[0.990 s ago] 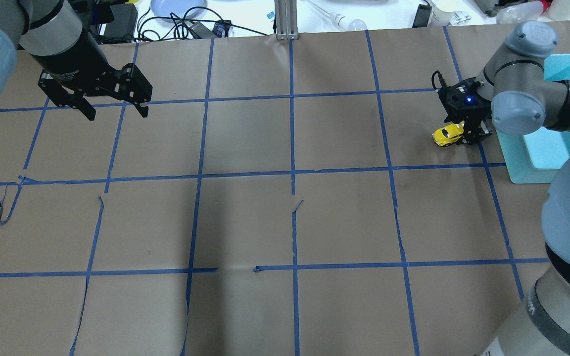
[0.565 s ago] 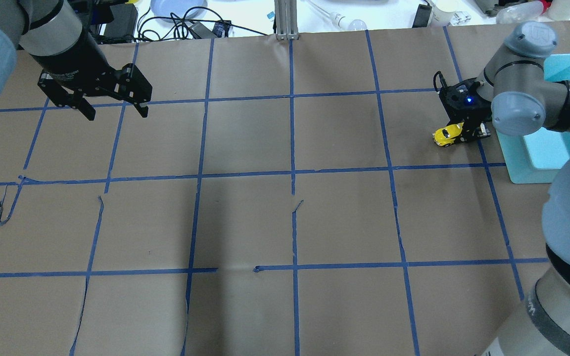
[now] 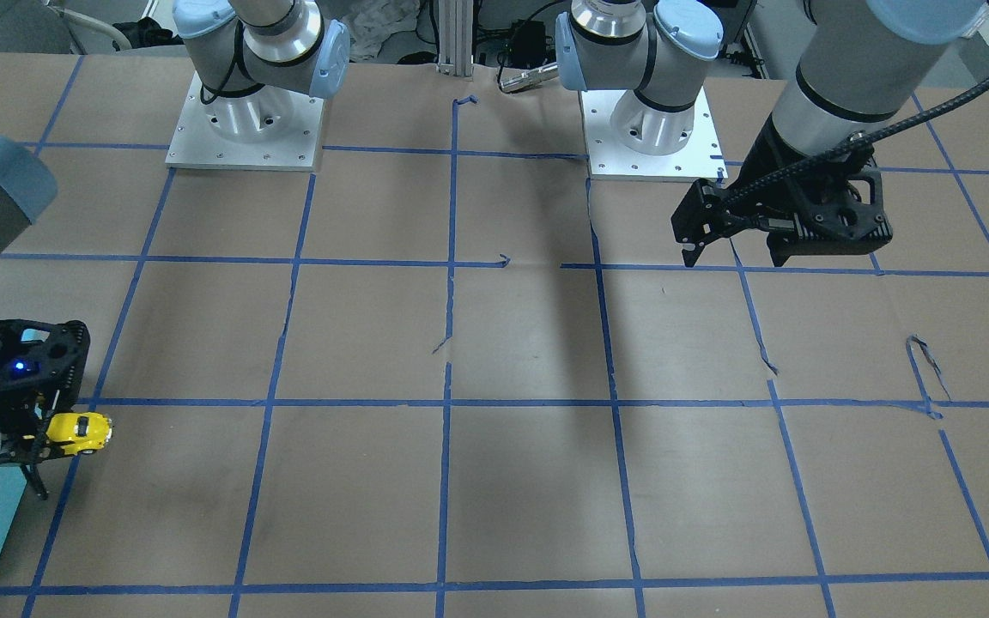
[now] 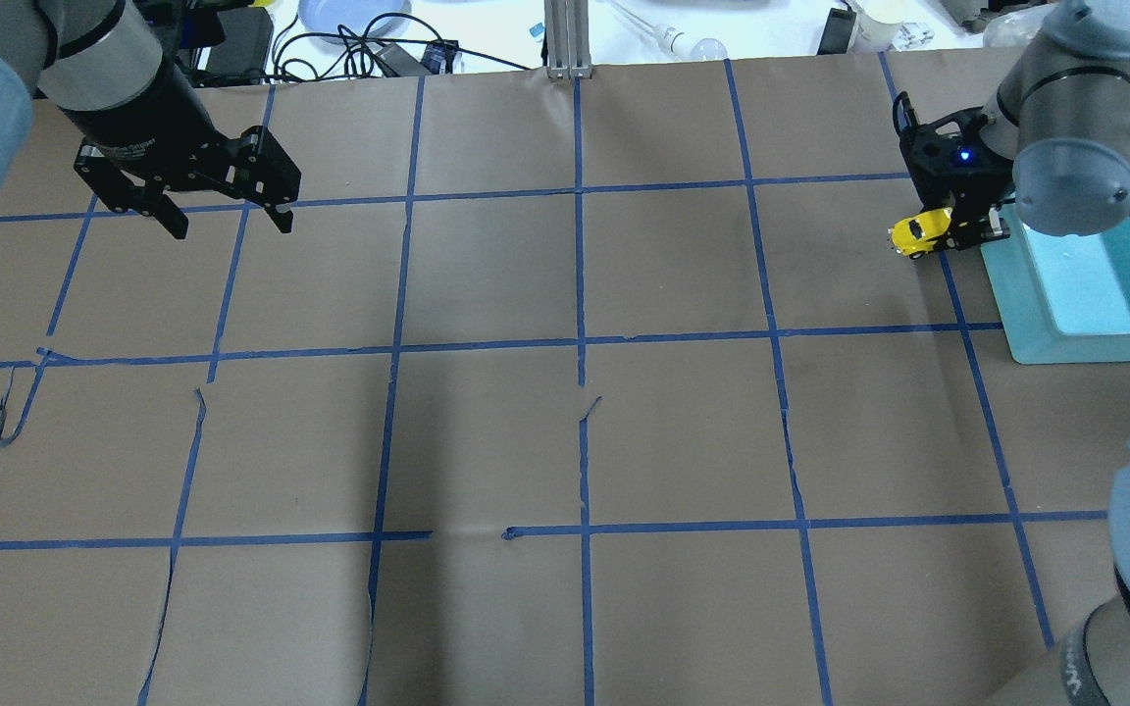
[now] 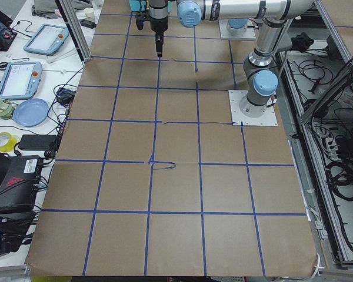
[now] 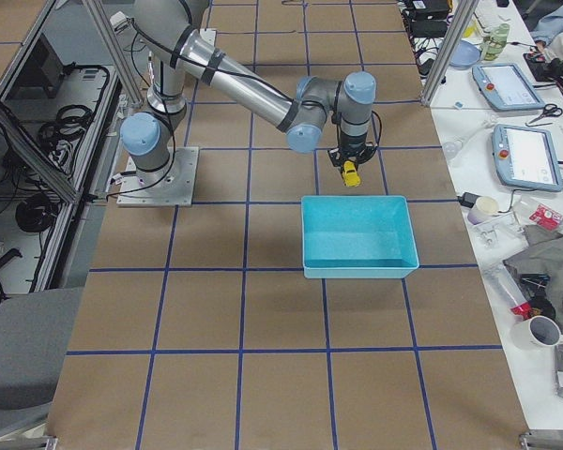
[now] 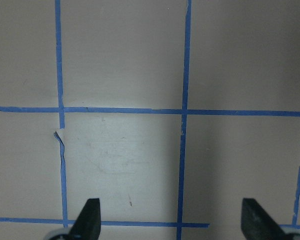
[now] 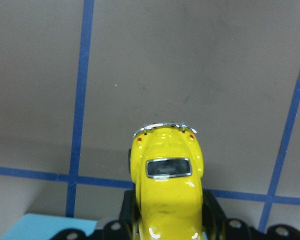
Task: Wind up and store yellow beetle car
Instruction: 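Lift the car with the right gripper over the blue bin, then lower the held car into the blue bin with the right gripper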
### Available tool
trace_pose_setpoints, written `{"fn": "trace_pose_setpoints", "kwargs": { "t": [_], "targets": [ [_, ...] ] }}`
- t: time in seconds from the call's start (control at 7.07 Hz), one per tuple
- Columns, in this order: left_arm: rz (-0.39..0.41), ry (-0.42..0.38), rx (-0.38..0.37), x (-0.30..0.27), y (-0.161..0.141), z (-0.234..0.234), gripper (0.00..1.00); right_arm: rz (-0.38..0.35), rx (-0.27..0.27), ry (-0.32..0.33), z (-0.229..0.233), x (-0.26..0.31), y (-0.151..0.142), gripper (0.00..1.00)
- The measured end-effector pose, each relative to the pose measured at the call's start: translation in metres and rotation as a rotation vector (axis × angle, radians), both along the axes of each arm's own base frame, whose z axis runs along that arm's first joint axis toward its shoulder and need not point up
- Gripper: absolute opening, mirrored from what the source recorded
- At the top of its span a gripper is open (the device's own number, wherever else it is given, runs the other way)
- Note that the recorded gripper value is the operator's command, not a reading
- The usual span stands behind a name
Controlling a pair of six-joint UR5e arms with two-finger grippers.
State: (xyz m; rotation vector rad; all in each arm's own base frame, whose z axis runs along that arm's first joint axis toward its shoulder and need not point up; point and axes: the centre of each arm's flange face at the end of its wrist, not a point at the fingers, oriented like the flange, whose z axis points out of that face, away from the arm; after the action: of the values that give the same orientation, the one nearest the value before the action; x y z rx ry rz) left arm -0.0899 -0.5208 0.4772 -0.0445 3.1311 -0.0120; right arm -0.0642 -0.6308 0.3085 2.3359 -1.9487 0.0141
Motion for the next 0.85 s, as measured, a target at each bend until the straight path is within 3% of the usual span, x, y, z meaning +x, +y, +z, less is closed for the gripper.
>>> {"fn": "trace_pose_setpoints", "kwargs": {
  "t": [0.42, 0.85],
  "targets": [
    [0.001, 0.001, 0.000, 0.000, 0.000, 0.000, 1.00, 0.134, 0.041, 0.035, 0.036, -0.049, -0.005, 0.00],
    [0.002, 0.001, 0.006, 0.000, 0.002, -0.004, 1.00, 0.183, 0.052, 0.038, 0.032, -0.093, -0.007, 0.00]
  ]
}}
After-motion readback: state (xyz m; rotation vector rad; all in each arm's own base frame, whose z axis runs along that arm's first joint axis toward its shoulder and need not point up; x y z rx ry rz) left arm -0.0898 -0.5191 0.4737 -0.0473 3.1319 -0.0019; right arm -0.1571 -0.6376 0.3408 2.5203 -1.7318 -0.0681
